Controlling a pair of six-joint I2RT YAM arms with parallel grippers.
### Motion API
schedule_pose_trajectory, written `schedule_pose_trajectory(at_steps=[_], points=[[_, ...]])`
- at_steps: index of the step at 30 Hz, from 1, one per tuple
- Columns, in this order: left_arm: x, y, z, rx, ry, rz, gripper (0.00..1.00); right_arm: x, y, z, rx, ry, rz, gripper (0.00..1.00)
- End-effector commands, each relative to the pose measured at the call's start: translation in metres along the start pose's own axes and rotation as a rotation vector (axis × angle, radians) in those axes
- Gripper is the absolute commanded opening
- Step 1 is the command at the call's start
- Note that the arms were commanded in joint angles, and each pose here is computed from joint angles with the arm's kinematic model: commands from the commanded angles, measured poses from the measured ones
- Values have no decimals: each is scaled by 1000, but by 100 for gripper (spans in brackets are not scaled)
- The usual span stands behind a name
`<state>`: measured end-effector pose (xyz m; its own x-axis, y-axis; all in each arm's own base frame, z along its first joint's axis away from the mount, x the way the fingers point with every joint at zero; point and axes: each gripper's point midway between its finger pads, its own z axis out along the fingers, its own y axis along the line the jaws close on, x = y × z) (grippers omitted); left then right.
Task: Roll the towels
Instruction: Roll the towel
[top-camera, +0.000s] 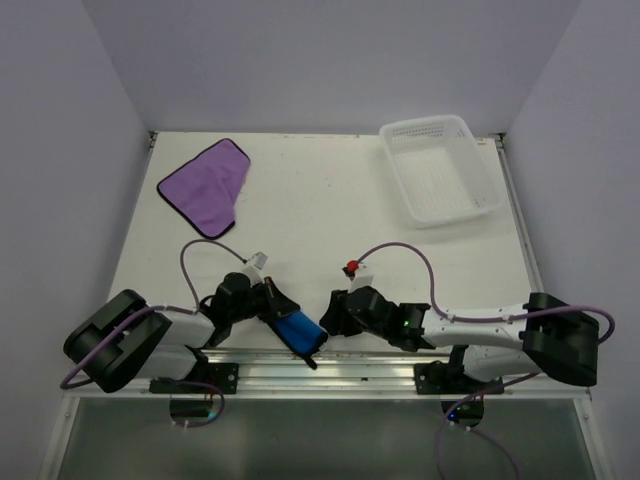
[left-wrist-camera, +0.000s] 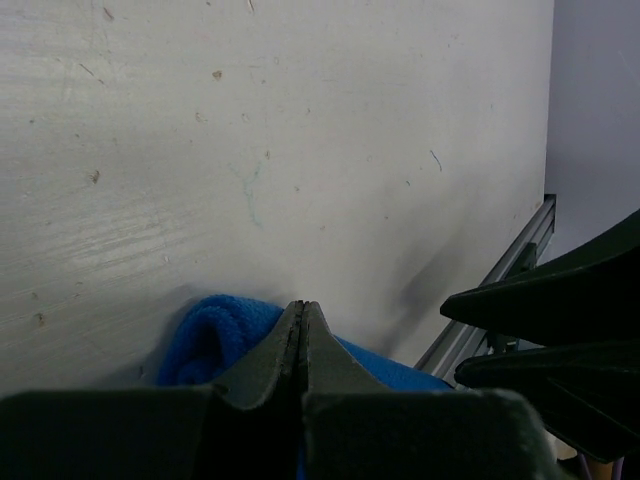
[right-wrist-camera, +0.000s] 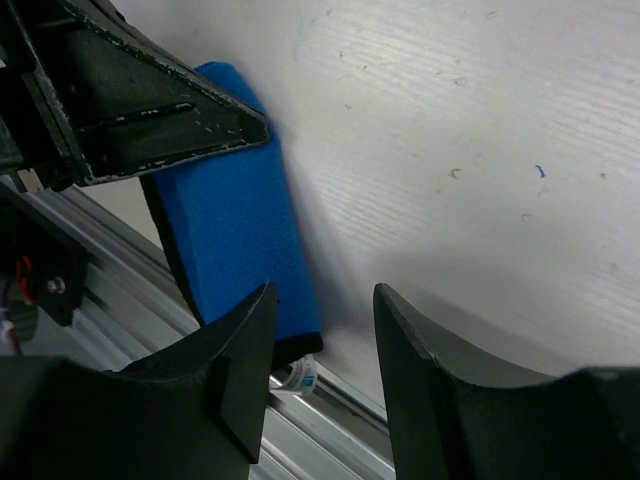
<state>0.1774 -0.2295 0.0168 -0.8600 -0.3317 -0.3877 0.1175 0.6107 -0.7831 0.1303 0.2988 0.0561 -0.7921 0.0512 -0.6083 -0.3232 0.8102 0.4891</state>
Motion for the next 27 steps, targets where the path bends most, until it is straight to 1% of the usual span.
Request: schedule_pose_trajectory(at_steps=[1, 4, 11, 19, 21, 25, 27], points=[[5, 29, -3, -120, 6, 32, 0, 1, 28, 6, -150, 39, 123, 49], [4, 27, -3, -116, 1, 33, 0, 7, 33, 12, -193, 74, 168, 51], [4, 29, -4, -123, -1, 36, 0, 15, 44, 21, -231, 125, 170, 53], [3, 30, -5, -132, -7, 36, 0, 17, 43, 21, -236, 123, 202, 55], [3, 30, -5, -132, -6, 39, 0, 13, 40, 17, -230, 100, 204, 56], [2, 29, -4, -129, -5, 39, 0, 2, 37, 9, -188, 74, 131, 60], [1, 27, -4, -127, -7, 40, 0, -1, 37, 5, -153, 80, 48, 62]])
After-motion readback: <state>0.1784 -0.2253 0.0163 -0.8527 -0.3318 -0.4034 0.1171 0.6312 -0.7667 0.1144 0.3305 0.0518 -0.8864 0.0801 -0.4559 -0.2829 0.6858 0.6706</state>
